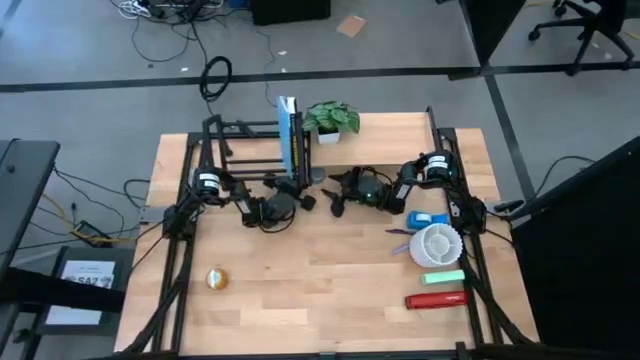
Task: Stock shelves
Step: Remove the blue scented candle from under the shelf
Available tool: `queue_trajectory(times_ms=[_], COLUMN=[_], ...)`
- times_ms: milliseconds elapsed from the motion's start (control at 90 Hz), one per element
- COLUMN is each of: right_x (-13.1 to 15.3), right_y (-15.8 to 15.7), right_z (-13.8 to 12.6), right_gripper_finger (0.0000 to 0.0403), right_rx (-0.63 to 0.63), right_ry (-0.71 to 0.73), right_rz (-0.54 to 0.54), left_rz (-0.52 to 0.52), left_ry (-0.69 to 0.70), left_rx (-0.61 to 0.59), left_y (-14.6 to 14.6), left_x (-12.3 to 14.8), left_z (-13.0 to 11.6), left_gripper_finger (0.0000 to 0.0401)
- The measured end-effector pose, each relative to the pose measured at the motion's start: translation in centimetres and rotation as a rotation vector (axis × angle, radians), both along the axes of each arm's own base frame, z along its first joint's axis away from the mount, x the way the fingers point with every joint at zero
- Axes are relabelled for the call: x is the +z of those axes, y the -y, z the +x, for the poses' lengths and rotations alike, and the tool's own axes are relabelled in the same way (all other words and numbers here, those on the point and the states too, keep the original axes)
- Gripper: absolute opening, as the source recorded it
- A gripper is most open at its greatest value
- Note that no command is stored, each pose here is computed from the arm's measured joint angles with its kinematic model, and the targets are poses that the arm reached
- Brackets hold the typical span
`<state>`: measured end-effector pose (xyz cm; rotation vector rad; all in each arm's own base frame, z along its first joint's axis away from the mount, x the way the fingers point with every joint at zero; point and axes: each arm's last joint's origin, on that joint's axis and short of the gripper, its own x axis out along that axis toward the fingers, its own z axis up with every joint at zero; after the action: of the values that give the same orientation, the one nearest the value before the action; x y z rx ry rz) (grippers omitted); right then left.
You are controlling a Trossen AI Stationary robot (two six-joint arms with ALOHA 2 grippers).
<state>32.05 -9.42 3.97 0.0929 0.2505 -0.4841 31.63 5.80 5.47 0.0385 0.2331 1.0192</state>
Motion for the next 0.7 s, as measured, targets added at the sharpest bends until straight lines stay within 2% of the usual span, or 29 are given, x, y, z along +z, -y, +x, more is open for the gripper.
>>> queue_trajectory(times_ms=[156,411,700], right_x=[0.0,0.0,-0.2], right_y=[0.0,-0.1,-0.3], right_z=[0.0,0.0,-0.4], right_gripper_finger=[0.0236,0.0236,0.0232], right_rx=[0.001,0.000,-0.047], right_ry=[0.001,0.007,0.004], right_rz=[0.001,0.012,0.025], left_rz=[-0.010,-0.016,-0.015], left_ry=[-0.001,0.011,0.015], left_rx=[-0.028,-0.151,-0.175], left_y=[-0.6,-1.1,-1.0], left_x=[0.0,0.3,0.3], left_z=[0.0,0.2,0.3], left_gripper_finger=[0.0000,0.0000,0.0000])
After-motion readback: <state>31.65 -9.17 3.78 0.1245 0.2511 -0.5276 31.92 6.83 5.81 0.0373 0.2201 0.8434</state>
